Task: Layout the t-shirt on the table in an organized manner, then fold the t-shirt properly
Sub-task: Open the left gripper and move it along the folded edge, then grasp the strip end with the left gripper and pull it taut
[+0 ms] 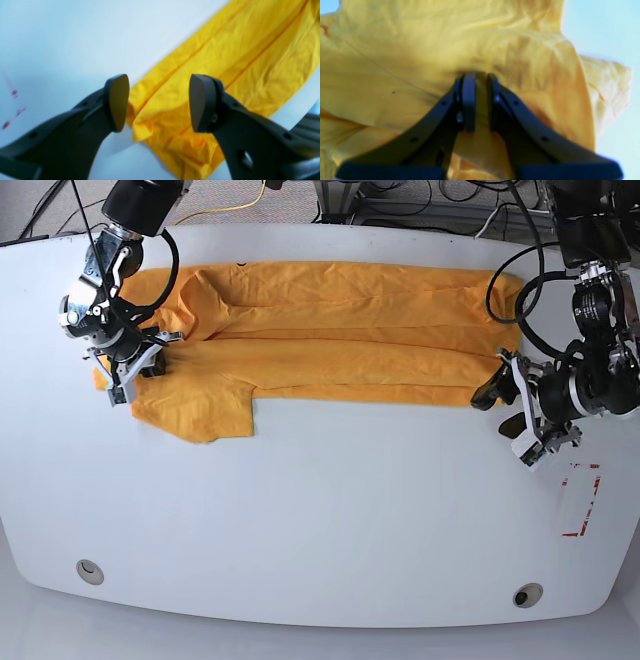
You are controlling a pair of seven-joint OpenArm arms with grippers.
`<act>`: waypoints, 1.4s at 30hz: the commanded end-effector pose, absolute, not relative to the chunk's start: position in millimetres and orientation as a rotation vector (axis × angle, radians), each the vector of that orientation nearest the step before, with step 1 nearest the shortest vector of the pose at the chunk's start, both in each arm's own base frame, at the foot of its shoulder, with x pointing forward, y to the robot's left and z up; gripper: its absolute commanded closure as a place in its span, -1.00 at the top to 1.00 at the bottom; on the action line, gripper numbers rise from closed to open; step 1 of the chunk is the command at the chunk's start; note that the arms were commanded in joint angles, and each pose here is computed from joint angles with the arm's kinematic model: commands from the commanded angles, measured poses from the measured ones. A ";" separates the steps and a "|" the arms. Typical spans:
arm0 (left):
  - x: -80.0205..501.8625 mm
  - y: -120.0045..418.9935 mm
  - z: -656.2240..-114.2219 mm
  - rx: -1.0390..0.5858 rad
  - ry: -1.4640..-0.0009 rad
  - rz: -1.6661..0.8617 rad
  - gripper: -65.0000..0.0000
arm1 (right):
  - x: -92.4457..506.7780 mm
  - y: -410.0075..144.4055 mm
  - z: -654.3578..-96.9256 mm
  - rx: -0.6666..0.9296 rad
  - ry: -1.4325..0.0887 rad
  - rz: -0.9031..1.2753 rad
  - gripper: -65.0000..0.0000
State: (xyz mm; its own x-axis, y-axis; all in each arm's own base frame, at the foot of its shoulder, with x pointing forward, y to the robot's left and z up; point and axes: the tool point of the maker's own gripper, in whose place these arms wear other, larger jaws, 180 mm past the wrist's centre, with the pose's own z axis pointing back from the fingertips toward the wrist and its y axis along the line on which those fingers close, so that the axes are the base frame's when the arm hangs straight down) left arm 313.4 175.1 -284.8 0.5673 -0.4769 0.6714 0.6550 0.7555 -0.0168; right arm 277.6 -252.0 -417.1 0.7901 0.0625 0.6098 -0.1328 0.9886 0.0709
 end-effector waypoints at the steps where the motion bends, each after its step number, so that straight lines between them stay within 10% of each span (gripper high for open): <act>1: 318.1 194.0 -294.2 -0.245 -0.651 -0.587 0.10 | 289.7 -251.7 -405.6 0.109 -0.701 0.104 -0.75; 37: 311.1 204.7 -391.4 -0.139 -0.401 -0.555 0.10 | 305.6 -238.6 -397.1 0.140 -0.770 0.091 -0.75; 42: 299.8 214.1 -394.5 -0.112 -0.338 -0.613 -0.14 | 306.2 -239.2 -396.5 0.139 -0.771 0.092 -0.75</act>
State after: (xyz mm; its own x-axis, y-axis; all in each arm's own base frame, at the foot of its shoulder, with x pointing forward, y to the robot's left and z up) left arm 295.0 205.1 -403.7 0.7781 -0.5251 0.3446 0.5705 0.8204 -0.0381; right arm 294.0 -234.4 -411.1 0.7517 0.0275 0.6589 -0.1294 0.9859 0.1064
